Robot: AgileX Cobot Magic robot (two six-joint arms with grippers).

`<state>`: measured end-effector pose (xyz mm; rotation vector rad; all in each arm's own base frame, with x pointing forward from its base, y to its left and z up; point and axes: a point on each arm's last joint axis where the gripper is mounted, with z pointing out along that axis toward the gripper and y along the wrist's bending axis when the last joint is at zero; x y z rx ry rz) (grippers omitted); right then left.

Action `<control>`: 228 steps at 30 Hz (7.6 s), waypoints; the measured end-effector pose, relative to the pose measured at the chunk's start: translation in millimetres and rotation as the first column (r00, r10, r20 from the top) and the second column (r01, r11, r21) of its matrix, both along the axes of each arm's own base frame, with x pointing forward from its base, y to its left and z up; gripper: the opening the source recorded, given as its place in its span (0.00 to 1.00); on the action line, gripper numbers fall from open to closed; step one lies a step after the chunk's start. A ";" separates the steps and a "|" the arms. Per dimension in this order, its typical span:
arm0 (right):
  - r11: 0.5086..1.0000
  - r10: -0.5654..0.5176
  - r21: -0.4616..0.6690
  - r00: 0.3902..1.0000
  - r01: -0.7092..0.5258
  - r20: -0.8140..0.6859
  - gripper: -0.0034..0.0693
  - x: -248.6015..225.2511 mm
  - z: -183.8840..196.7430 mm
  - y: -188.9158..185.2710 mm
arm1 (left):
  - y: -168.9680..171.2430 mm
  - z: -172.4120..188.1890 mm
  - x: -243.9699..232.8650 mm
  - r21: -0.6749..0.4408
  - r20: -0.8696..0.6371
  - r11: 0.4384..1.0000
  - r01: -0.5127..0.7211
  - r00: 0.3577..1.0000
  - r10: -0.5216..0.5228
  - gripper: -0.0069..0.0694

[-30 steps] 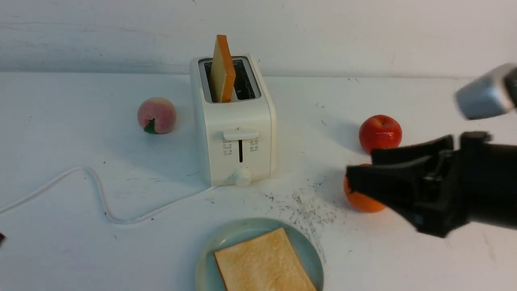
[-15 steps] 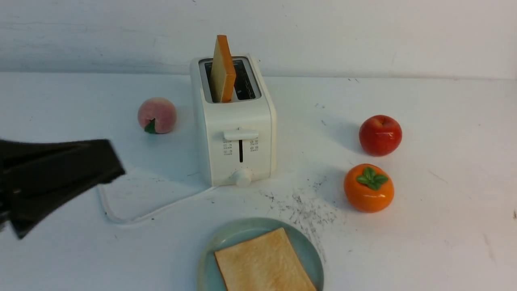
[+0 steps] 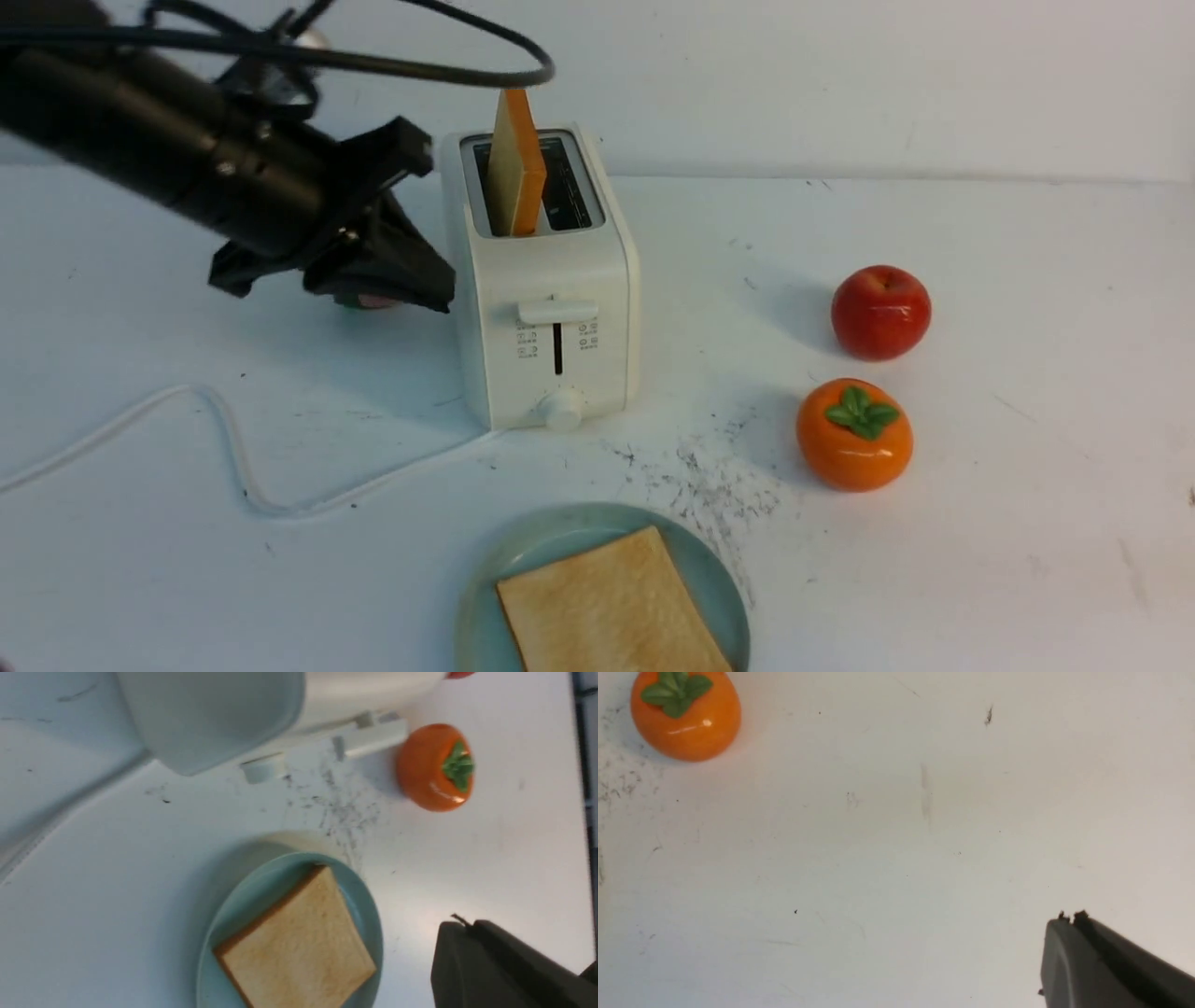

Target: Take toasted bread from bread machine on white table place on plate.

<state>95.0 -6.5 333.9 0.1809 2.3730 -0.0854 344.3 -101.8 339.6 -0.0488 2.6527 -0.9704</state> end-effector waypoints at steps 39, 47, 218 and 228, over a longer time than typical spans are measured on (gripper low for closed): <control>0.999 0.022 0.040 0.999 -0.023 0.033 0.06 5.9 -10.0 4.4 | -106.4 21.3 73.9 0.477 0.314 0.815 -0.328 0.930 0.191 0.67; 0.999 0.021 0.041 0.999 -0.023 0.034 0.06 6.0 -10.0 4.5 | -112.8 12.3 87.7 0.446 0.384 0.825 -0.347 0.907 0.173 0.66; 0.957 0.176 0.082 0.778 -0.280 0.604 0.03 -59.0 -50.3 16.6 | -26.9 -97.5 -76.6 0.257 0.049 0.961 0.105 0.991 -0.121 0.07; 0.956 0.179 0.089 0.797 -0.279 0.577 0.03 -57.4 -57.5 17.1 | -27.1 -97.2 -76.5 0.255 0.049 0.961 0.104 0.992 -0.121 0.07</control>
